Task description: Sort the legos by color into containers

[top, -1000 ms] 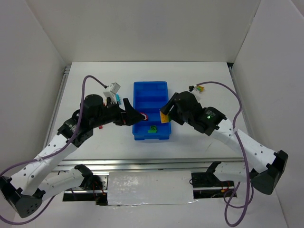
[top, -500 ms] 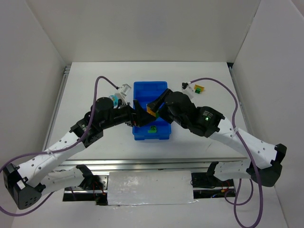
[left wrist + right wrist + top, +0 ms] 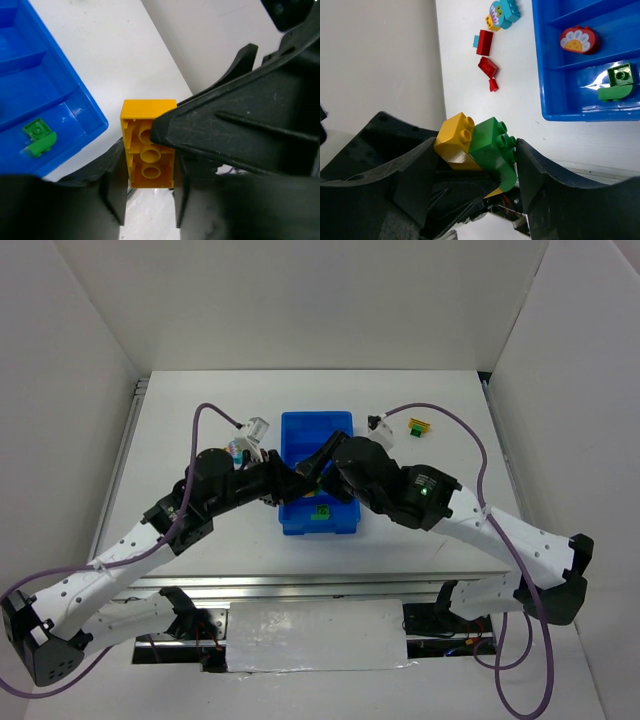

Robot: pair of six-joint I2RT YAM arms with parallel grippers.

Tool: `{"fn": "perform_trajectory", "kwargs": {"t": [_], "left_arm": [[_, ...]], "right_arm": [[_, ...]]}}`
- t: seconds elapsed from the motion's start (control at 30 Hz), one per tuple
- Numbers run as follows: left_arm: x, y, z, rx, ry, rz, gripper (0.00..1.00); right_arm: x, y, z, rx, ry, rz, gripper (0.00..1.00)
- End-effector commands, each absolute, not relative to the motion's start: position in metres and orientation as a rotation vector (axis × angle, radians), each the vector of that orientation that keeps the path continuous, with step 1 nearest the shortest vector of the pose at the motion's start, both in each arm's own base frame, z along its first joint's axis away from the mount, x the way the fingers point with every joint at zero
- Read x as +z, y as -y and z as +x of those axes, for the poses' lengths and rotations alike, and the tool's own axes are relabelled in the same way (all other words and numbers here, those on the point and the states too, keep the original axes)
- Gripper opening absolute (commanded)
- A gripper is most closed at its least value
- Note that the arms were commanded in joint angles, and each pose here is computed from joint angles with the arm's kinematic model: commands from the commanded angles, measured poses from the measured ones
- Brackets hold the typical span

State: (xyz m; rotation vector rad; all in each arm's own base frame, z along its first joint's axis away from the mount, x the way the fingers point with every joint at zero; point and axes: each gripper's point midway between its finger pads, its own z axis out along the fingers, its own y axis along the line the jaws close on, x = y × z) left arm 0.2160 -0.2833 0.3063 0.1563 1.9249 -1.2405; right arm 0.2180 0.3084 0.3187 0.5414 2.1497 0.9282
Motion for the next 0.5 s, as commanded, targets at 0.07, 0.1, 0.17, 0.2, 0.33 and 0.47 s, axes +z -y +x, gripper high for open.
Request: {"fn": "perform_trajectory", "kwargs": {"t": [0.07,0.1,0.17,0.2,0.33,0.47], "left_arm": [[0.343,0.29,0.216,-1.285,-1.798,0.224,0.02],[0.343,0.29,0.215,-1.288,-1.802,0.23,0.0],[0.342,0.29,0.213,-1.29,-1.797,0.242,0.0],[0.342,0.29,0.212,-1.294,-1.794,0.248,0.0],[0.343,0.284,0.207,-1.278,-1.776,0.263,0.0],[0.346,0.281,0.198,-1.264,-1.777,0.336,0.0]], "right_arm": [[0.342,-0.316,0.219,1.01,-2.093,0.557,0.01],[0.343,-0.318,0.219,1.028,-2.082,0.529,0.04],[0.354,-0.32,0.216,1.096,-2.032,0.488,0.3],[0.356,-0.321,0.214,1.116,-2.028,0.457,0.47],[0.366,-0.301,0.216,1.158,-1.991,0.424,1.0],[0.371,-0.271,0.221,1.251,-1.858,0.25,0.99]]}}
